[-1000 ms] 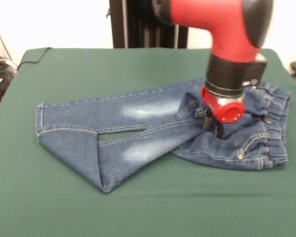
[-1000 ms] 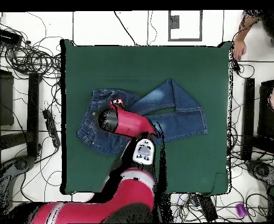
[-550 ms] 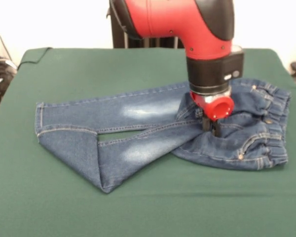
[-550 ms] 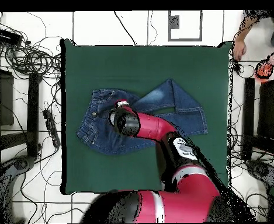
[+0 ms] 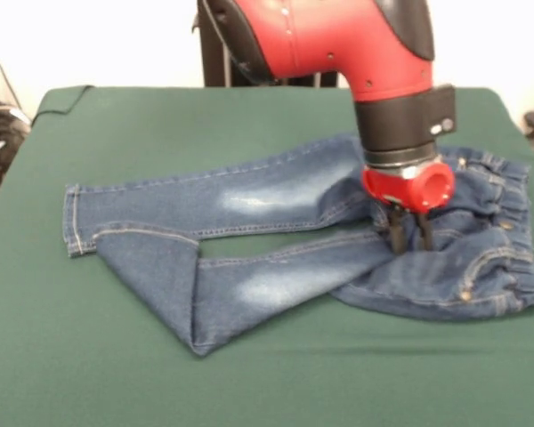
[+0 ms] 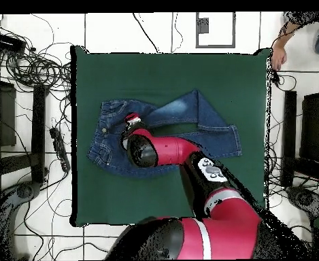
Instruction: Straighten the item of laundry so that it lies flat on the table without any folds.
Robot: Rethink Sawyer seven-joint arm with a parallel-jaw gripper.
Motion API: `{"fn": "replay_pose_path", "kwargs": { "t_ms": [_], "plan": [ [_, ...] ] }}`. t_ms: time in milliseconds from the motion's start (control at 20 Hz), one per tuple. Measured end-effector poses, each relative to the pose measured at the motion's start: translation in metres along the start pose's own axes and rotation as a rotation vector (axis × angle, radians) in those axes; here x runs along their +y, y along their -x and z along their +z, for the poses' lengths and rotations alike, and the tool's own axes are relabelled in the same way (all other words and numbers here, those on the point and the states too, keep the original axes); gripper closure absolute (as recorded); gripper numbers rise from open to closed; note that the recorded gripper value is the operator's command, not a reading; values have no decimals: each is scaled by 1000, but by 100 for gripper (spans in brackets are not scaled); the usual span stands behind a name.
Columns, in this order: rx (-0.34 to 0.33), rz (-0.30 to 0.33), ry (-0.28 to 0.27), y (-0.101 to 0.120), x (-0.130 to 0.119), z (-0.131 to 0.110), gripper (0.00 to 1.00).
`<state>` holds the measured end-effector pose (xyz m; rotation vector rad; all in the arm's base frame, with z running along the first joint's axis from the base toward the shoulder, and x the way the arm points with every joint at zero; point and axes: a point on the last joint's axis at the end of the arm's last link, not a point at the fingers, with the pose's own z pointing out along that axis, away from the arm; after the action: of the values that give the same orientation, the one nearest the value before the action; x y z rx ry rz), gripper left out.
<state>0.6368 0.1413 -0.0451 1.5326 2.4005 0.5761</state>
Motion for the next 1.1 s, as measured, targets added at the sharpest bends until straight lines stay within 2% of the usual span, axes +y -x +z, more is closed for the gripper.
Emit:
{"fn": "replay_pose_path", "kwargs": {
  "t_ms": [150,300,400,650,850,950,1000,1100],
  "plan": [
    [-5,-29,108,-15,10,8,0],
    [-5,-38,167,-24,13,14,0],
    [-10,-37,228,-33,17,20,0],
    [-10,-38,266,-43,22,25,0],
    [-5,-50,263,-53,25,27,0],
    [-10,-60,237,-60,29,27,0],
    [-33,-83,169,-68,34,26,100],
    [-37,-87,156,-70,34,26,100]
  ]
}}
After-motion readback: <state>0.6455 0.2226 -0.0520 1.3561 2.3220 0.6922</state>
